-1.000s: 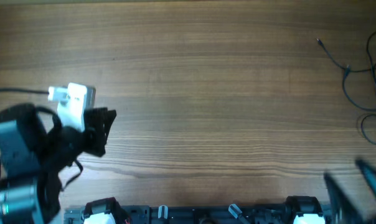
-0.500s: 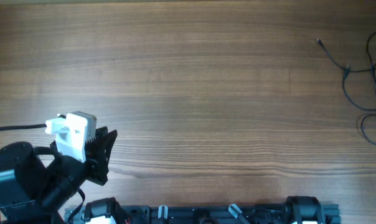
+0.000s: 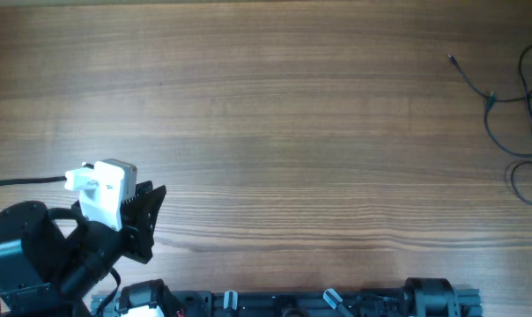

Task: Untangle cables

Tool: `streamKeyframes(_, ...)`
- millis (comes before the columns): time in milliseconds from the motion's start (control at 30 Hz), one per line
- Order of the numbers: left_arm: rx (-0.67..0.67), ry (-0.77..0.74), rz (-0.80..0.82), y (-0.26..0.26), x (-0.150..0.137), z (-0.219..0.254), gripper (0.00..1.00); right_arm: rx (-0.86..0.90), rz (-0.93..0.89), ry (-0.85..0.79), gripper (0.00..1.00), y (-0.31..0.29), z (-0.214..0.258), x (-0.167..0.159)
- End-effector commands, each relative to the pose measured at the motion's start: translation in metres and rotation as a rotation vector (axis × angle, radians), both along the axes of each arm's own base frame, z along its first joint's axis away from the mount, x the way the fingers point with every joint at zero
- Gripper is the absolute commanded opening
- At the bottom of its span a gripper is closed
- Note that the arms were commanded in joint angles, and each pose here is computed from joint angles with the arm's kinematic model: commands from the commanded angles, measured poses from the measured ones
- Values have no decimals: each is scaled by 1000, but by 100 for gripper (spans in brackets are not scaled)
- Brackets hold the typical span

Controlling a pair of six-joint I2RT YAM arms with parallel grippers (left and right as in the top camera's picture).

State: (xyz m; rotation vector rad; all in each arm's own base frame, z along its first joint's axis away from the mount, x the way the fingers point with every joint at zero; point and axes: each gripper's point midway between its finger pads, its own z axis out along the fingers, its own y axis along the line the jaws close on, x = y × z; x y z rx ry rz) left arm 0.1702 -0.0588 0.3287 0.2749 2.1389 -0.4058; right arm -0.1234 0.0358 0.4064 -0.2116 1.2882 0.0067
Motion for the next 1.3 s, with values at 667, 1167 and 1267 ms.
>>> streamKeyframes(667,41,-141,-11,-7,-33,17,22,-176,179,-523,100,34,97,159)
streamKeyframes(1167,32,-123,-9,-12,-59,7,22,182,176,-443,100,1,-52,296)
streamKeyframes(1267,32,-123,-9,-12,-59,7,22,241,131,-328,100,-8,-84,319)
